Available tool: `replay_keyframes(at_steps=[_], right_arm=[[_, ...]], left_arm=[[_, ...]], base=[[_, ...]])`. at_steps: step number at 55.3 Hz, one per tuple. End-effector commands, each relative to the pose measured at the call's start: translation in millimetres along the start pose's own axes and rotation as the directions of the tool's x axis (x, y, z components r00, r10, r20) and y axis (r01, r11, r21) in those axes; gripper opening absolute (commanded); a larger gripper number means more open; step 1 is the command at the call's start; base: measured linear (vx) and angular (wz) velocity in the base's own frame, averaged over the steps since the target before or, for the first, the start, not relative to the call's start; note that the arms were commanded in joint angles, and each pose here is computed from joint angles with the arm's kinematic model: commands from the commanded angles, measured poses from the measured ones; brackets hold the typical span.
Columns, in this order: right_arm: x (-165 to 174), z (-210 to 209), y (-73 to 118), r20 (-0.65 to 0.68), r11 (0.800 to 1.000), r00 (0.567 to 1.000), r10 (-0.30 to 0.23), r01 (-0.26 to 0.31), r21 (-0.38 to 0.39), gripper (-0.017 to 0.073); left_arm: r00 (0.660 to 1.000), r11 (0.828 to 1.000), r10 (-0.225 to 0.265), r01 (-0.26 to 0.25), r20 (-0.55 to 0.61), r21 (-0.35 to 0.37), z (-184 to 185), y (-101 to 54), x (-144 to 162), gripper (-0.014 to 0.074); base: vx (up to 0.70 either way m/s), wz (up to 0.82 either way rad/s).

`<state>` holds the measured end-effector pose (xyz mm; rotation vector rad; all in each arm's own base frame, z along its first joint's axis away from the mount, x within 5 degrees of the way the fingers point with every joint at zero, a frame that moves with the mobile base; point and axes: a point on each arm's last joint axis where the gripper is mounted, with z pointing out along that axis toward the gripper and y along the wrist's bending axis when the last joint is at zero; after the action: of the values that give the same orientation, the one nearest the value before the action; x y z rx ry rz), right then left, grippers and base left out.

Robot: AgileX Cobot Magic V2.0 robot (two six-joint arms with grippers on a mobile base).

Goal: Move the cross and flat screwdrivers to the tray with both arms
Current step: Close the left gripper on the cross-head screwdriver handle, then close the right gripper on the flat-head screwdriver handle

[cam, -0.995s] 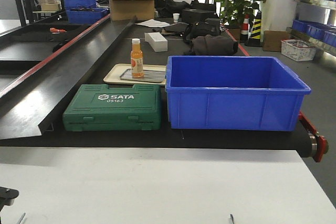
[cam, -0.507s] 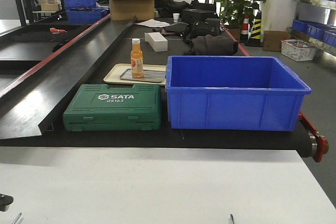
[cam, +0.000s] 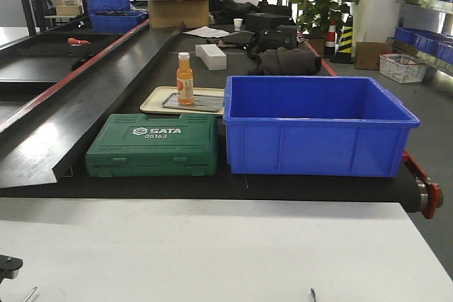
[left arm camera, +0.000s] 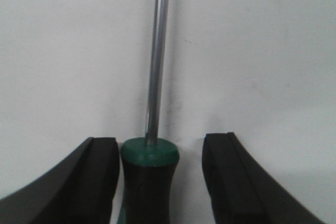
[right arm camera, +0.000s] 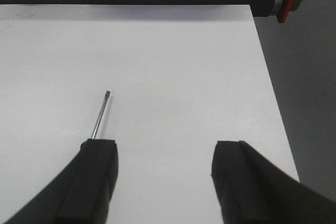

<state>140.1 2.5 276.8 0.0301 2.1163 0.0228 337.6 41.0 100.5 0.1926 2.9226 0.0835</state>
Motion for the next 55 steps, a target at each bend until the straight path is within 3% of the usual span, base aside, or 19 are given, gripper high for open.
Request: replay_keyframes(at_steps=[1,6,22,28,32,36,41,50,55], right_arm=[[-17,-4,0.2,0.109,1.000,0.994,-0.012,0.012,0.000,0.0479],[-18,-4,0.2,0.110,1.000,0.994,-0.012,0.012,-0.001,0.0479],[-18,-4,0.2,0.113,1.000,0.994,-0.012,0.012,-0.001,0.0479],[-18,-4,0.2,0.113,1.000,0.994,-0.012,0.012,-0.001,0.0479],[-18,-4,0.2,0.113,1.000,0.994,-0.012,0.012,-0.001,0.0479],[-18,-4,0.2,0.113,1.000,0.994,-0.012,0.012,-0.001,0.0479],[-18,-4,0.2,0.113,1.000,0.994,-0.012,0.012,-0.001,0.0479],[-16,-4,0.4,0.094,1.000,0.996,0.000,0.001,-0.004,0.0478],[-12,-1,0.1,0.027,1.000,1.000,0.001,-0.001,0.001,0.0478]], left_arm=[[0.994,0.999,-0.011,0.015,-0.111,0.041,11,-7.2,12,0.0475],[0.986,0.999,0.000,0.009,-0.167,0.053,10,-8.2,17,0.0459],[0.965,0.983,0.177,-0.162,-0.195,0.088,10,-7.9,21,0.0377],[0.961,0.980,0.189,-0.173,-0.202,0.094,9,-8.0,21,0.0367],[0.965,0.986,0.153,-0.135,-0.212,0.094,9,-8.7,22,0.0345],[0.975,0.996,0.060,-0.043,-0.213,0.084,9,-10.0,21,0.0300],[0.977,0.995,-0.036,0.054,-0.209,0.082,9,-11.7,20,0.0209],[0.968,0.975,-0.151,0.180,-0.202,0.132,9,-18.3,18,-0.0009],[0.954,0.951,-0.223,0.258,-0.201,0.170,8,-22.8,16,-0.0008]], base=[[0.00,0.00],[0.00,0.00],[0.00,0.00],[0.00,0.00],[0.00,0.00],[0.00,0.00],[0.00,0.00],[0.00,0.00],[0.00,0.00]])
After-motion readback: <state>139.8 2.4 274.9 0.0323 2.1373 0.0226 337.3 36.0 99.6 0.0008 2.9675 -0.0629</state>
